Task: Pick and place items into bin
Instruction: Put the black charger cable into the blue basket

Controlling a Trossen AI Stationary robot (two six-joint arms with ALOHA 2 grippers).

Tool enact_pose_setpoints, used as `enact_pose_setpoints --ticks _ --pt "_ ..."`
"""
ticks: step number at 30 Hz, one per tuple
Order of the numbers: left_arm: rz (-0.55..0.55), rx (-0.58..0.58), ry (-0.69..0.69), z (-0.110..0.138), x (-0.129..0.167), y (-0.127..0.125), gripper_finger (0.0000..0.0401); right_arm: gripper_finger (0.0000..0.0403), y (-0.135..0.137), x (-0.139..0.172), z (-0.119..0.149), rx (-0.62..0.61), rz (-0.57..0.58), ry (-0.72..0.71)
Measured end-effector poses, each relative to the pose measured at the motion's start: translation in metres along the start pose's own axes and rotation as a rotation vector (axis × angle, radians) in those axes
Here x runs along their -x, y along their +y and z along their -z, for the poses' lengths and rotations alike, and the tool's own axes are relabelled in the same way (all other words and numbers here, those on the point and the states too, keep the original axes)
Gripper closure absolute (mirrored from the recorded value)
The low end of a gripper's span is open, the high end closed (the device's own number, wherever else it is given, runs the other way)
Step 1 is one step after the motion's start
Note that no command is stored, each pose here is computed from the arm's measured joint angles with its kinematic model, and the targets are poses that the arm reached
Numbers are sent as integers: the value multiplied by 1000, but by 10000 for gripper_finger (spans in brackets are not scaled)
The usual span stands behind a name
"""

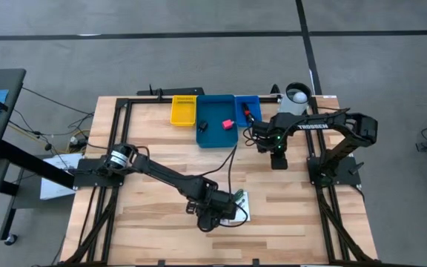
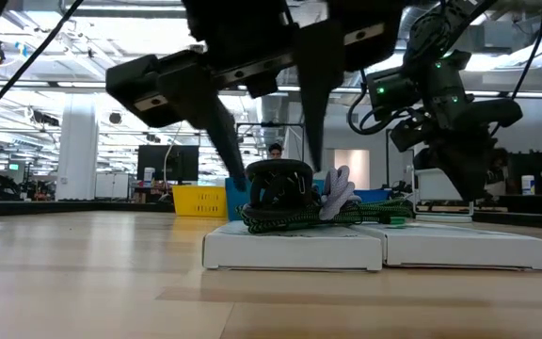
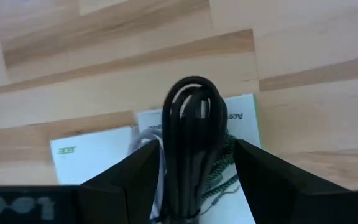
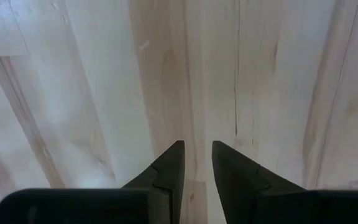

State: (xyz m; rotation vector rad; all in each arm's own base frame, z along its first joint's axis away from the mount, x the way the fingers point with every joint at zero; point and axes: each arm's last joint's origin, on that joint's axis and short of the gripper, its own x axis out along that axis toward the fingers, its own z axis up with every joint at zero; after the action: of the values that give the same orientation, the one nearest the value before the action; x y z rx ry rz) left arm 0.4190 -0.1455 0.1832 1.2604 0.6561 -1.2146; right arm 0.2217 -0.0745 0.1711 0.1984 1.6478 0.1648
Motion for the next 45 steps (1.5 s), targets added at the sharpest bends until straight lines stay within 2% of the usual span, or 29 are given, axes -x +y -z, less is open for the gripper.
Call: enact_pose_setpoints --ticks 9,22,35,45 --pt "-12 -3 -9 0 1 1 211 326 0 0 -1 2 4 -12" --pt "-9 16 -8 0 1 1 320 326 -1 0 -3 6 11 -30" --pt "-19 17 -7 2 2 2 393 326 -1 0 -4 7 14 -37" --pt "-5 34 68 -2 6 3 399 326 -1 0 -4 8 15 -42"
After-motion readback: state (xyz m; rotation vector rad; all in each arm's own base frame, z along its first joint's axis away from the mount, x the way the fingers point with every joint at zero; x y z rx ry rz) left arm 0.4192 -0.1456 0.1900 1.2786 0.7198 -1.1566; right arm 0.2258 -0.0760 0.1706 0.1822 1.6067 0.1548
